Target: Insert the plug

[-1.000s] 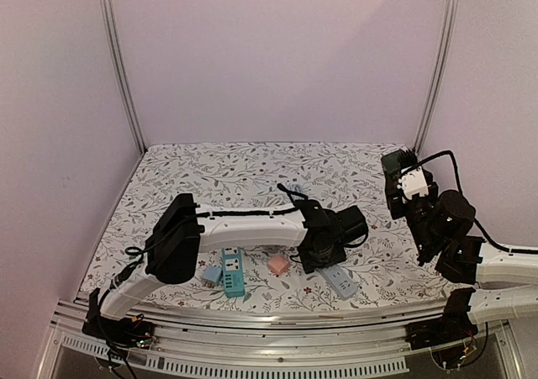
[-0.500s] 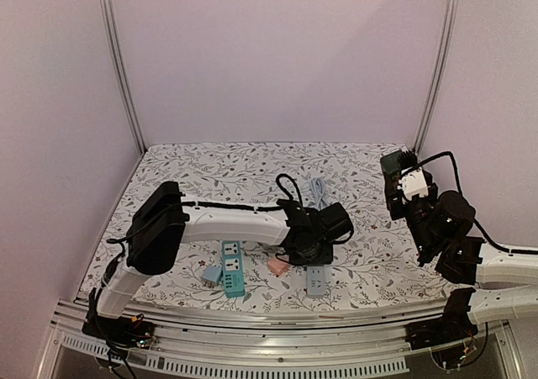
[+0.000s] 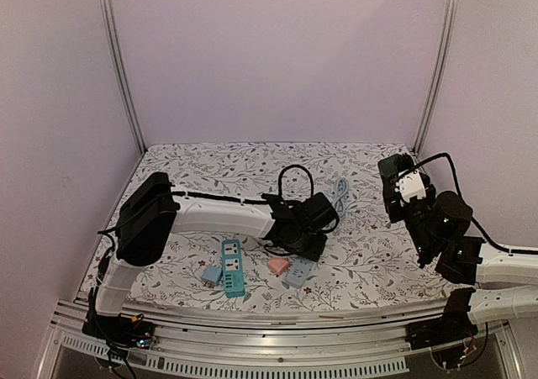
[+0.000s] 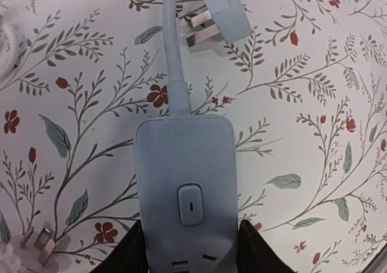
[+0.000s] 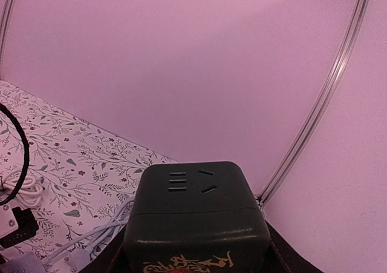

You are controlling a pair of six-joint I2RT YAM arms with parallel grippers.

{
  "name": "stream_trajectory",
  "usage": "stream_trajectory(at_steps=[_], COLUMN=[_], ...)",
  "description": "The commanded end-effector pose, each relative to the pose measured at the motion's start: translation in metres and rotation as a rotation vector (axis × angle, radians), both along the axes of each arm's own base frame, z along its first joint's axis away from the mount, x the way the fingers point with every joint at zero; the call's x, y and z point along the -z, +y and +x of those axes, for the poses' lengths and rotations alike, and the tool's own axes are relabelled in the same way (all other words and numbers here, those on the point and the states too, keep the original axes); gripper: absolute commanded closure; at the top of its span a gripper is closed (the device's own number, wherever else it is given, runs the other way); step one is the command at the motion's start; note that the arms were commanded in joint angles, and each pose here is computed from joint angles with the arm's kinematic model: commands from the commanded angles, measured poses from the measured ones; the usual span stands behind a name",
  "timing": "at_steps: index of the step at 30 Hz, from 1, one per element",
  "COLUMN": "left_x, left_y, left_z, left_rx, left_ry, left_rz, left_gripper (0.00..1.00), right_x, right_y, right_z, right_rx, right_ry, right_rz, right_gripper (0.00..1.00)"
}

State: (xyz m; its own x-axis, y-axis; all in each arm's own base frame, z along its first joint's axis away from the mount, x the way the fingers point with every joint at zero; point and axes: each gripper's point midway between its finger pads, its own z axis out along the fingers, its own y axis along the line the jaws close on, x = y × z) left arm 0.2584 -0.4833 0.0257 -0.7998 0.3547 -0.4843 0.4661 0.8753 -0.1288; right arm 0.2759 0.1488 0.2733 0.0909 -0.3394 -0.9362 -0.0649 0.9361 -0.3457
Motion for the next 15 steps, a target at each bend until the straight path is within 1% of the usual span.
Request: stream_trajectory(at_steps=[1, 7, 15], left_x=[0.027, 0.031, 0.032], left_y=[0.003, -0.002, -0.008], left_z=[-0.020, -0.031, -0.040], left_rx=[0.229, 0.379, 0.482], left_ry=[0.007, -0.037, -0.054], left_rz=[0.093, 0.144, 0.155], left_gripper=[0.61, 0.61, 0.61], right_x=[-0.003, -0.007, -0.004], right_y=[0.000, 0.006, 0.026], right_z=[0.000, -0.002, -0.006], right_rx=[-0.011, -0.057, -0.167], right_ry=[0.017, 0.033, 0.103], right_rz=[0.035, 0.041, -0.005], right_gripper=[1.00, 1.00, 1.00])
